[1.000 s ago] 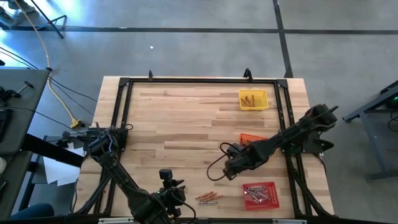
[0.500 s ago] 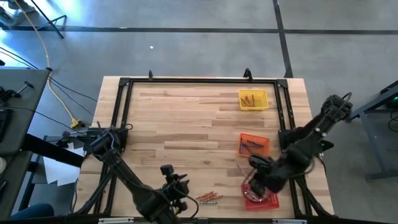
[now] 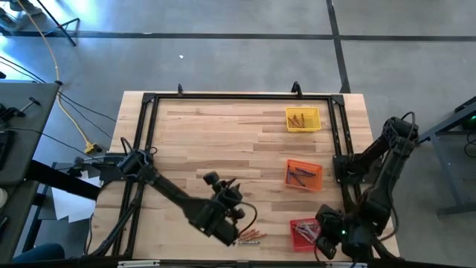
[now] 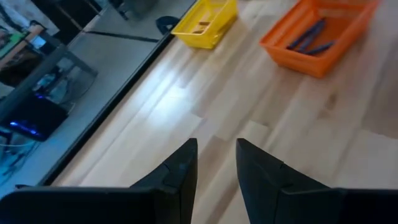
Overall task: Sort crayons
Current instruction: Put the gray crayon into the red bin
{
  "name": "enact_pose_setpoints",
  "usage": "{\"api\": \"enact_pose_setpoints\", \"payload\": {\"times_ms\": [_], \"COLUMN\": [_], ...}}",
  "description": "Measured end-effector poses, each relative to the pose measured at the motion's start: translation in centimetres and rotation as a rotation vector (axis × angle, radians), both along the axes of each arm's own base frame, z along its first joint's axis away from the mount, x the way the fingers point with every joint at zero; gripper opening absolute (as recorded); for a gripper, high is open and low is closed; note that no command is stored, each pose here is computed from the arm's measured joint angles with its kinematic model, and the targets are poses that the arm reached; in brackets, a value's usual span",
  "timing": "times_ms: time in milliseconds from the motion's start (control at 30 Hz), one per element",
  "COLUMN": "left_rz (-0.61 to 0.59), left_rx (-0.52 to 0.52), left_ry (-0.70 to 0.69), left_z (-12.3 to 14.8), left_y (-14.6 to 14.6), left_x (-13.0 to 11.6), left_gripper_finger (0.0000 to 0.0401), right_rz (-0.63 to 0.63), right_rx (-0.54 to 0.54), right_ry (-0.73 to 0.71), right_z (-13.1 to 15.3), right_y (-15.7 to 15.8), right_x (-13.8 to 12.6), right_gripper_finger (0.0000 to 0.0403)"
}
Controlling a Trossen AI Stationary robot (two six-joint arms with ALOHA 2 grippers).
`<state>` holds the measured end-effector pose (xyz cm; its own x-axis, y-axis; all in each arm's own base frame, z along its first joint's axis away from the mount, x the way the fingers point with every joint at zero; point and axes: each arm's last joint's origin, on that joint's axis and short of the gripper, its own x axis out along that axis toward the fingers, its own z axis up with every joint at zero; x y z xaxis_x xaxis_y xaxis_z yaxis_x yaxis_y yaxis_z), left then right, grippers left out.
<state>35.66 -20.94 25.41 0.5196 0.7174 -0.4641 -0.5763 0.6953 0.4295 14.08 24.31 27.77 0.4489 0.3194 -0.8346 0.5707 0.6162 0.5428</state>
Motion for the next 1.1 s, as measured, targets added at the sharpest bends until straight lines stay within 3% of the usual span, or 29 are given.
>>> {"api": "enact_pose_setpoints", "payload": {"times_ms": [267,567,867,1100], "left_rz": [0.008,-0.013,-0.050,-0.061], "left_rx": [0.061,0.075,0.075,0.062], "left_ry": [0.086,0.114,0.111,0.091], "left_z": [0.0,0.0,0.0,0.0], "left_y": [2.3,2.2,0.8,0.0], "left_x": [1.3,1.2,0.5,0.0], "left_gripper_finger": [0.0096,0.0096,0.0096,0.0096], "right_rz": [-0.115,-0.148,-0.155,-0.155], "right_rx": [-0.096,-0.147,-0.137,-0.138], "right_ry": [0.156,0.358,0.340,0.338], "right_z": [-4.2,-8.1,-8.5,-8.5], "right_y": [2.1,3.2,3.5,3.5], "right_x": [0.0,0.9,1.3,1.3], "right_gripper_finger": [0.0000,0.0000,0.0002,0.0034]}}
